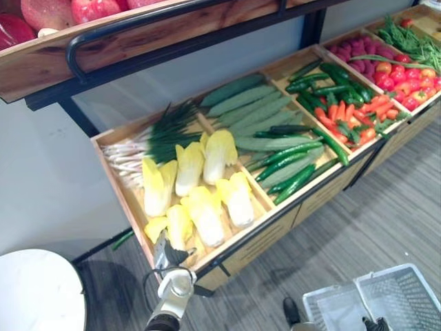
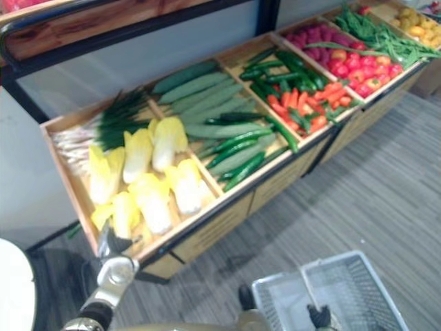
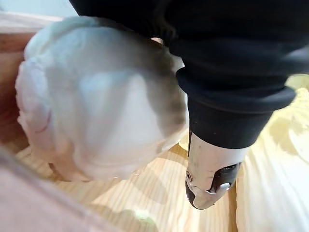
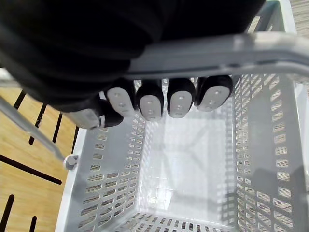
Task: Pick vegetable in the basket
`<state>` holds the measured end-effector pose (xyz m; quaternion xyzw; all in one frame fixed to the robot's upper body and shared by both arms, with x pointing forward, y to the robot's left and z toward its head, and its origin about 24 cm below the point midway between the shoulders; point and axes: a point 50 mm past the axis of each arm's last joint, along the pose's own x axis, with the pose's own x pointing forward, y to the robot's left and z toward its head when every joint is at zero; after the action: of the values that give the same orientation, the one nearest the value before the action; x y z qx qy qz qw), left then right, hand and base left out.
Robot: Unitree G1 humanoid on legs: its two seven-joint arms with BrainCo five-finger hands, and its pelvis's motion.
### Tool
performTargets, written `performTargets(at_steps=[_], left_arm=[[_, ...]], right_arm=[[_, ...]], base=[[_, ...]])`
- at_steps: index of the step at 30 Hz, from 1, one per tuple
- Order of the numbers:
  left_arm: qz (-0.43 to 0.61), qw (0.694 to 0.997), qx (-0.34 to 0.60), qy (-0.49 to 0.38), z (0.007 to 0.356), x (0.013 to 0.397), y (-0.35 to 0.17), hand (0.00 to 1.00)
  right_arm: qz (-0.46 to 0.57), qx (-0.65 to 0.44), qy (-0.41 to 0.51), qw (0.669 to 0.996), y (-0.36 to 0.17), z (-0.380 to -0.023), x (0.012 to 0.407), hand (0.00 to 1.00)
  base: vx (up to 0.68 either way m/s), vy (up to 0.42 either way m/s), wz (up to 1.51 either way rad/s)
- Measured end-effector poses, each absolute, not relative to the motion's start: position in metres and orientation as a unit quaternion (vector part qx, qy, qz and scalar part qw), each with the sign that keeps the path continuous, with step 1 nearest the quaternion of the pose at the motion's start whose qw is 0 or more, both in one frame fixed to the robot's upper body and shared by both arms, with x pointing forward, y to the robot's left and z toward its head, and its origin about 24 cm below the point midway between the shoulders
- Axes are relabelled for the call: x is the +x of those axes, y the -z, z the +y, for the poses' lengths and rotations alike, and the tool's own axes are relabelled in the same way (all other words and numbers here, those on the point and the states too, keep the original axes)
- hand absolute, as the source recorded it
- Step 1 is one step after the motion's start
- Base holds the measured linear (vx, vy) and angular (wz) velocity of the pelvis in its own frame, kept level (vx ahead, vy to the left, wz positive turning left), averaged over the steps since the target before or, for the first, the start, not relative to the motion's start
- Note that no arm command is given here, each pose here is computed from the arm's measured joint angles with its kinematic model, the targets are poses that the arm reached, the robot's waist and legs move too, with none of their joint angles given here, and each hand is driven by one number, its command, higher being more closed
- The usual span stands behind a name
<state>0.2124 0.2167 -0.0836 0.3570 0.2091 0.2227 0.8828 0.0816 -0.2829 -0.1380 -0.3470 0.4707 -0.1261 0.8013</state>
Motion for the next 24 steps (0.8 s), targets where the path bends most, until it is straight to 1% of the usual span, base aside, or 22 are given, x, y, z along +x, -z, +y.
performTargets(at_steps=[5,10,11,13,16,20,21,24], left_arm=[[0.216,0.864,0.408,-0.201,0.229,0.211,0.085,0.00],[0.216,0.858,0.430,-0.177,0.231,0.211,0.086,0.00],[0.216,0.856,0.439,-0.168,0.233,0.211,0.085,1.00],[0.219,0.851,0.450,-0.157,0.236,0.210,0.086,1.00],[0.225,0.835,0.484,-0.136,0.244,0.215,0.084,1.00],[0.230,0.824,0.503,-0.120,0.254,0.217,0.082,1.00],[0.232,0.817,0.516,-0.112,0.257,0.216,0.082,1.00],[0.232,0.810,0.530,-0.098,0.257,0.217,0.082,1.00]], right_arm=[[0.455,-0.364,0.106,0.806,0.136,-0.280,0.095,1.00],[0.451,-0.372,0.095,0.806,0.136,-0.279,0.097,1.00],[0.450,-0.373,0.092,0.806,0.135,-0.281,0.098,1.00],[0.447,-0.376,0.093,0.806,0.133,-0.284,0.101,1.00],[0.444,-0.378,0.090,0.807,0.132,-0.285,0.105,1.00],[0.442,-0.382,0.076,0.808,0.131,-0.286,0.109,1.00],[0.441,-0.383,0.071,0.809,0.130,-0.286,0.111,1.00],[0.439,-0.388,0.069,0.807,0.129,-0.289,0.113,1.00]], base=[[-0.02,-0.040,-0.16],[-0.03,-0.037,-0.03],[-0.04,-0.048,-0.03],[-0.05,-0.050,-0.04],[-0.05,-0.044,-0.04],[-0.05,-0.043,-0.04],[-0.04,-0.040,-0.02],[-0.03,-0.036,0.00]])
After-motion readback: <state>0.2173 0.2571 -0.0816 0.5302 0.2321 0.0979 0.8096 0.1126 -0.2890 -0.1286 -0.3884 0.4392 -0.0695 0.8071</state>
